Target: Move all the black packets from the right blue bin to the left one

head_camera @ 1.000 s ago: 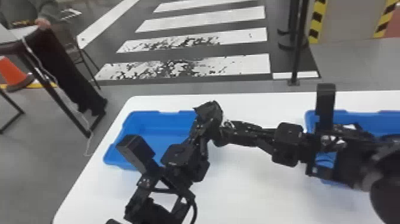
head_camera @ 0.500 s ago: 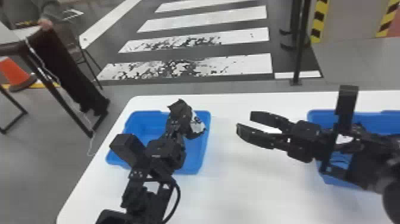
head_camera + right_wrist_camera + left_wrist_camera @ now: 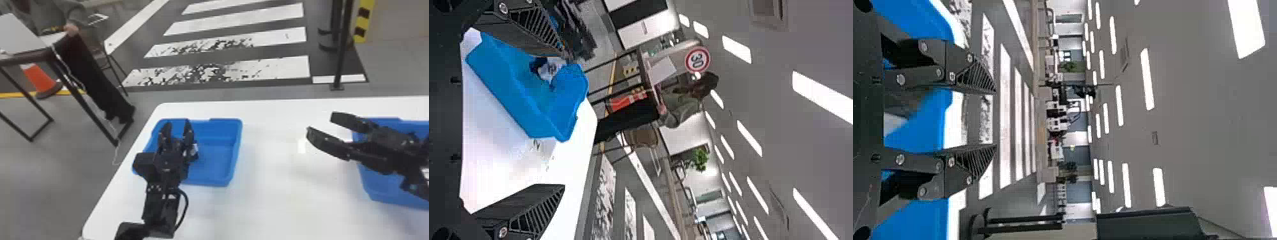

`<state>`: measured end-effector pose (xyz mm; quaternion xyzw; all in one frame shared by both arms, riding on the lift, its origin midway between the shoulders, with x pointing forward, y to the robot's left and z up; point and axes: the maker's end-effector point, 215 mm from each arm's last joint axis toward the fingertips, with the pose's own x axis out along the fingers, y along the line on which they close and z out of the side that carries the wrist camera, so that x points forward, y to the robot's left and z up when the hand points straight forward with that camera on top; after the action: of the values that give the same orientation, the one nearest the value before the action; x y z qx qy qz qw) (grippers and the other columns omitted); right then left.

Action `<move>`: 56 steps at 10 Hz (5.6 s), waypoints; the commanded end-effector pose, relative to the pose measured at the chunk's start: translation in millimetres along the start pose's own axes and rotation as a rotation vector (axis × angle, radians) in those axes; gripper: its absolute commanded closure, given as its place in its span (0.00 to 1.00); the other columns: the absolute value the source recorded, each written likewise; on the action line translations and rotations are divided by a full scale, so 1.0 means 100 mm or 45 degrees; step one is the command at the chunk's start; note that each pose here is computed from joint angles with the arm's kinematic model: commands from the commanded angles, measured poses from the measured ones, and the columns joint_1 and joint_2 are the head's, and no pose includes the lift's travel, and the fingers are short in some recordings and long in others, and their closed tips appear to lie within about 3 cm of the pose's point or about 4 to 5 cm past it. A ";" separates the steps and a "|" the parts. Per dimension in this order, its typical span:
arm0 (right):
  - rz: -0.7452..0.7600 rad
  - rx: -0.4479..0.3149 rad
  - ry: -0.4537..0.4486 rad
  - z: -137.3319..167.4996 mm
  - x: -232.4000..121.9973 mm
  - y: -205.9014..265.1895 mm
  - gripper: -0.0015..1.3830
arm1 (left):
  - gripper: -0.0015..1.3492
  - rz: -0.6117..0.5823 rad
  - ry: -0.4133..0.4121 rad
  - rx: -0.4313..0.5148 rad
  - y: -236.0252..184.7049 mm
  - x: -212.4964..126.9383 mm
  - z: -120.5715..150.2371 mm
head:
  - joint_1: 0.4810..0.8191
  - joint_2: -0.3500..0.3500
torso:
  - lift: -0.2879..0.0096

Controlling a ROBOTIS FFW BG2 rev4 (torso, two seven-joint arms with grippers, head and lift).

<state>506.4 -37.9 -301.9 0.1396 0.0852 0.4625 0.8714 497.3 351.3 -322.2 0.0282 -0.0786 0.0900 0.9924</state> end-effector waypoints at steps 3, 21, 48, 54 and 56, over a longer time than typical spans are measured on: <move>-0.524 -0.070 0.016 0.19 -0.90 -0.47 0.07 | 0.16 -0.118 -0.130 -0.228 -0.50 -0.40 0.83 | 0.63 0.90 | 0.40; -0.941 -0.012 0.497 -0.83 -1.11 -2.09 0.15 | 0.16 -0.307 -0.004 -0.392 -1.14 -0.69 0.77 | 0.63 0.51 | 0.40; 0.109 0.299 -0.124 0.35 0.39 0.85 0.84 | 0.16 -0.513 -0.020 -0.694 -1.92 -0.87 1.09 | 0.62 0.78 | 0.40; 0.103 0.311 -0.094 0.24 0.47 0.79 0.84 | 0.90 -0.539 0.075 -0.754 -2.02 -0.90 0.96 | 0.63 0.81 | 0.40; 0.092 0.315 -0.104 0.23 0.57 0.69 0.83 | 0.90 -0.543 0.053 -0.763 -2.00 -0.90 1.02 | 0.63 0.80 | 0.40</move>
<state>486.5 41.1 -257.6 0.2666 0.1014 0.4749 0.8325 432.0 131.5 -246.8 -0.2493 -0.0707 -0.1450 0.9549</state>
